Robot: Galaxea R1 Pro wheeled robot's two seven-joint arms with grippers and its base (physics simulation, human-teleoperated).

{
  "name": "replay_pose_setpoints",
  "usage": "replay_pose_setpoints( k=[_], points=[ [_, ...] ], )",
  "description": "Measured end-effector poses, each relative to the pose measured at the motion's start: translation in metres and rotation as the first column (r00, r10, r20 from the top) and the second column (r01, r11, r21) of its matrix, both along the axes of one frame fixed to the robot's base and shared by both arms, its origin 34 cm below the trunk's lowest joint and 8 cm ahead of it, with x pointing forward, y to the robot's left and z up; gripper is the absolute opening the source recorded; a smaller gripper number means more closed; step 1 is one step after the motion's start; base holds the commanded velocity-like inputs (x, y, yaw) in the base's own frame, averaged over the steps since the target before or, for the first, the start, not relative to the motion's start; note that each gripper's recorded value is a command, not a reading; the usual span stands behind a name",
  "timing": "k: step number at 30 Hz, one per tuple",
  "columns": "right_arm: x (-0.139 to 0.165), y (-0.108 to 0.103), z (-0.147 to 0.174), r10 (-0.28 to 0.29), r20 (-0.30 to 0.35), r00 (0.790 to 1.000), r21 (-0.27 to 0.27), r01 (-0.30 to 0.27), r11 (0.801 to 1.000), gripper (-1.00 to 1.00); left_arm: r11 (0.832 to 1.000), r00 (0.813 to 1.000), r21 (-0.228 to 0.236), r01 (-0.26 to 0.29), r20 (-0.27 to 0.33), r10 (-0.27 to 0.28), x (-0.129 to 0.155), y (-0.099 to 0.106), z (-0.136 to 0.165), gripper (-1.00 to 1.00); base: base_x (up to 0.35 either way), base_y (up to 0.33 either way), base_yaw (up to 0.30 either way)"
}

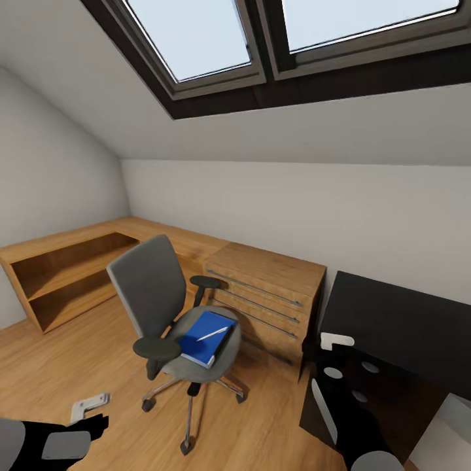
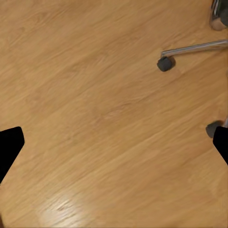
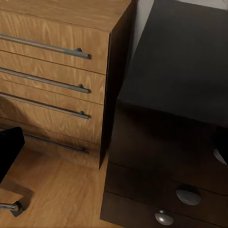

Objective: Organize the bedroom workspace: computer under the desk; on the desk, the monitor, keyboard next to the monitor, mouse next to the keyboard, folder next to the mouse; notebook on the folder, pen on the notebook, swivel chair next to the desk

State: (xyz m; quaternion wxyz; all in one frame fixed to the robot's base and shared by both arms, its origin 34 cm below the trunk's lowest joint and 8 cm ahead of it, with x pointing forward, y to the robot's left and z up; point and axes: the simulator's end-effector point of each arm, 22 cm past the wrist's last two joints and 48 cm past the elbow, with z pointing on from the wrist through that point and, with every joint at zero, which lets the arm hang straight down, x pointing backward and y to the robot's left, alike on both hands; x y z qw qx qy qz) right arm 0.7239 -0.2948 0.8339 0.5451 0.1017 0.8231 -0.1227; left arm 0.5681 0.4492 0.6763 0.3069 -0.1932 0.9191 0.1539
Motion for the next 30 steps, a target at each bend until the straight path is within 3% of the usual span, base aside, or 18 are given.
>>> replay_pose_setpoints(
  k=[13, 22, 30],
  points=[
    [0.0, 0.001, -0.004, 0.001, -0.006, 1.0, 0.0, -0.001, 1.0, 1.0, 0.999, 0.999, -0.029, 0.03, -0.013, -0.03, -0.008, -0.008, -0.012, 1.0, 0.175, 0.179, 0.154],
    [0.0, 0.001, -0.006, 0.001, -0.009, 1.0, -0.002, -0.001, 1.0, 1.0, 0.999, 0.999, -0.032, 0.033, -0.014, -0.034, -0.008, -0.01, -0.013, 1.0, 0.064, 0.292, 0.018],
    [-0.001, 0.0, -0.005, 0.001, -0.007, 1.0, -0.004, -0.001, 1.0, 1.0, 0.998, 0.999, -0.045, 0.045, -0.015, -0.046, -0.007, -0.021, -0.015, 1.0, 0.168, 0.043, 0.0]
  ],
)
